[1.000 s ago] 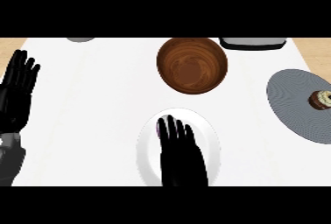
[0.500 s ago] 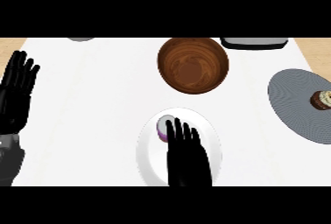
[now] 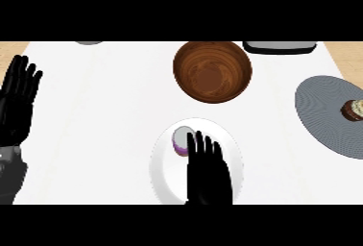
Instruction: Pick the lemon from the plate and place it in the bowl
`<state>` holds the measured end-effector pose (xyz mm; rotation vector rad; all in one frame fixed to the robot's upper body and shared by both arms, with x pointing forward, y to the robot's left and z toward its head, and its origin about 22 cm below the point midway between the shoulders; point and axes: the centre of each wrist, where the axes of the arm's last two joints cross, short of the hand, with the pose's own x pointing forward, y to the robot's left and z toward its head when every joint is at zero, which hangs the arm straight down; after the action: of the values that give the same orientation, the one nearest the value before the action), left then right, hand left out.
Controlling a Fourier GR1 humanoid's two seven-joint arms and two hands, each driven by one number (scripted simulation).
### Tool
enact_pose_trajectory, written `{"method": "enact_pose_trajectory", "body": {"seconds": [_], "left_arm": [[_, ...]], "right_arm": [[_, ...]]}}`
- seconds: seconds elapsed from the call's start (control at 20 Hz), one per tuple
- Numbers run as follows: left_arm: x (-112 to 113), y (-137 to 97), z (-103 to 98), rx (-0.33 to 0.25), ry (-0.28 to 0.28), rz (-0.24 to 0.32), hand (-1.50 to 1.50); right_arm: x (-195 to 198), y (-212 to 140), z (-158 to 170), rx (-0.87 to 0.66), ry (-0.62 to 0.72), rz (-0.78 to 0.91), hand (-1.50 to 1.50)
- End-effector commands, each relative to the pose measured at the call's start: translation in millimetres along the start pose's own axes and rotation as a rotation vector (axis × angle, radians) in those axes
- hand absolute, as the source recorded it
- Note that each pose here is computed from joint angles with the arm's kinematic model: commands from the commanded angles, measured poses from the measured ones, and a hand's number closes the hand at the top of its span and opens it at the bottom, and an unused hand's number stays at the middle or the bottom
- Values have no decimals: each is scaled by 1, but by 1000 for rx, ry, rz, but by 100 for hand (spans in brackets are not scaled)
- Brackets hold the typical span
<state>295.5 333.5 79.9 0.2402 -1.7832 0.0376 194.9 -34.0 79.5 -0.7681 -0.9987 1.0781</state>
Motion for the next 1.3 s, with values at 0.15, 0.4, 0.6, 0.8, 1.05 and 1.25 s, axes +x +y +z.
{"method": "enact_pose_trajectory", "body": {"seconds": [0.15, 0.4, 0.6, 0.8, 1.05, 1.25], "left_arm": [[3, -2, 0, 0, -15, -12, 0], [2, -13, 2, -10, 7, 2, 0], [13, -6, -1, -6, 1, -16, 0], [18, -14, 0, -1, -1, -6, 0], [11, -9, 1, -10, -16, -1, 0], [8, -13, -3, -1, 22, -2, 0]], "right_arm": [[9, -9, -5, -5, 125, 16, -150], [-5, 6, -10, 31, 140, 54, -150], [-16, 17, -18, 40, 161, 41, -150], [-3, 25, -26, 62, 169, 58, -150], [-10, 46, -39, 61, 202, 64, -150], [-21, 57, -44, 81, 227, 68, -150]]}}
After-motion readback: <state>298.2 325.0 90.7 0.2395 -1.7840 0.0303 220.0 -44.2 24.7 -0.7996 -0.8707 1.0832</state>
